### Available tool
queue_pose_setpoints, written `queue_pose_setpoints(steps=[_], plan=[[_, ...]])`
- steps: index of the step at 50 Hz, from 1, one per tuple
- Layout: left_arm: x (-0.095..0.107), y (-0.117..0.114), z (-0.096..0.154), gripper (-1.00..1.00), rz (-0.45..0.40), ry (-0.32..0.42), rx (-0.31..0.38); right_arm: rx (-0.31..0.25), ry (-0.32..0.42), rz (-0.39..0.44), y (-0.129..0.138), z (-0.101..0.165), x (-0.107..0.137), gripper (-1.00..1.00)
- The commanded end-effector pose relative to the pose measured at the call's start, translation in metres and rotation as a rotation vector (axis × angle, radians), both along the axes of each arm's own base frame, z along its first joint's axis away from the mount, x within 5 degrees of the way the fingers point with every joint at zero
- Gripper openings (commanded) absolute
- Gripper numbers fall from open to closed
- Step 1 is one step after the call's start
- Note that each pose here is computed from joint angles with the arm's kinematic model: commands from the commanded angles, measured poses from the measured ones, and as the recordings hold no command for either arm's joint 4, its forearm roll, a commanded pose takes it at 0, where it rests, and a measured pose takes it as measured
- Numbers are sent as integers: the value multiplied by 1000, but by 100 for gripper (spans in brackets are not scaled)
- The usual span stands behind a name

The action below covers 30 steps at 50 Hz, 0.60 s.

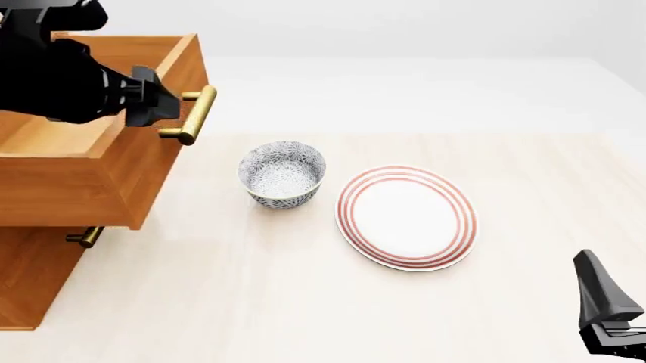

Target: Open the top drawer of the cabinet.

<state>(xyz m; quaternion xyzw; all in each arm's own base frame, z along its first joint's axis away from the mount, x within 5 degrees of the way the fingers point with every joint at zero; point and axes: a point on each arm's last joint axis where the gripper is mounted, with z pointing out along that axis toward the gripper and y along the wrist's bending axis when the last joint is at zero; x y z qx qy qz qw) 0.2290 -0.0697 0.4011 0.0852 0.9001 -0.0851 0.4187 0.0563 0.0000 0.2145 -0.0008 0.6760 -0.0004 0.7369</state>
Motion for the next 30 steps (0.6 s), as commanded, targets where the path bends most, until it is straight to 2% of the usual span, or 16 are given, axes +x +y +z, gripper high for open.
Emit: queue_pose_setpoints(steps=[1,23,30], plan=[[-7,6,9,100,2,-15,10,1,0,0,0,0,0,100],[-25,14,24,100,-2,-45,25,0,0,0,0,0,0,100],[-37,16,35,100,-12,-87,25,0,0,0,0,0,0,100]])
